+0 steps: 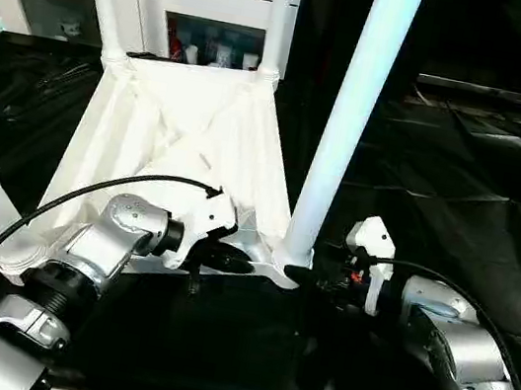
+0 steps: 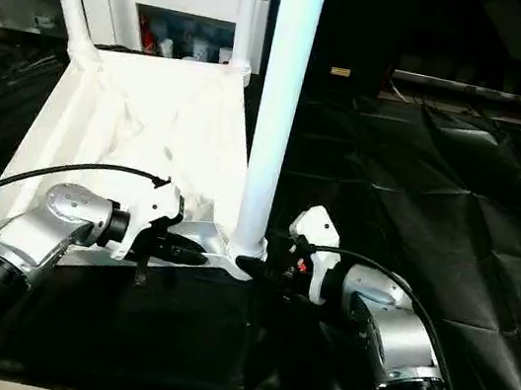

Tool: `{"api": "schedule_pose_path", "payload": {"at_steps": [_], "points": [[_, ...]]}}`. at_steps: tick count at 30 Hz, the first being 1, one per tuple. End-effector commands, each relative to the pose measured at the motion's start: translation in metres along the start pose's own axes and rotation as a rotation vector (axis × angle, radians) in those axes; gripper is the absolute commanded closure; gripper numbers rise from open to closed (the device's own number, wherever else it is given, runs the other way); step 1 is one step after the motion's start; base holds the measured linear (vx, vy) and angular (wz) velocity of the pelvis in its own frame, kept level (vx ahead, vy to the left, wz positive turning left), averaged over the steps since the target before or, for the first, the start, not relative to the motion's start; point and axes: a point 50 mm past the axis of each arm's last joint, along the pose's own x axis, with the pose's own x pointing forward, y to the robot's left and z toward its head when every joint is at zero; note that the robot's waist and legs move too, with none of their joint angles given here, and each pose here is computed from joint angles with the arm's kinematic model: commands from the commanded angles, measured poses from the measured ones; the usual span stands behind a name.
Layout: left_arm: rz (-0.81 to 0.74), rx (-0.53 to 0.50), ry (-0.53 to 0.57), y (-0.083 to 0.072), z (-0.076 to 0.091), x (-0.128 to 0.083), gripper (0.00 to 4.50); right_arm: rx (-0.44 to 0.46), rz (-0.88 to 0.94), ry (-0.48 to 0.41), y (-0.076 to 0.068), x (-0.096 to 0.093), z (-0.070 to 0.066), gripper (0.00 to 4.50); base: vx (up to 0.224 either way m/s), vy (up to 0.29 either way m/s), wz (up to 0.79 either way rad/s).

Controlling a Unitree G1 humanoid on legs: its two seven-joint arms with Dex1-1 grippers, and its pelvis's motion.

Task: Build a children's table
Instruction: Rotate leg to tighten

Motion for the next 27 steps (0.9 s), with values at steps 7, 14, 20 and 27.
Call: {"api": "schedule_pose_path", "payload": {"at_steps": [7,14,20,27], "points": [[0.084,-0.024,-0.056,0.002,0.006,0.017,4.5,0.027,-0.166,-0.015,-0.005,0.01,-0.01,1.84,0.0,0.0,0.0],[0.207,-0.049,-0.05,0.002,0.016,0.055,4.5,0.164,-0.443,-0.062,-0.002,0.029,-0.021,2.38,0.0,0.0,0.0],[0.236,-0.007,-0.054,-0.005,0.032,0.082,4.5,0.177,-0.495,-0.151,0.006,0.045,-0.005,2.85,0.0,0.0,0.0],[0.243,0.005,-0.041,0.003,0.024,0.066,4.5,0.128,-0.431,-0.154,0.004,0.024,-0.003,2.95,0.0,0.0,0.0]]}}
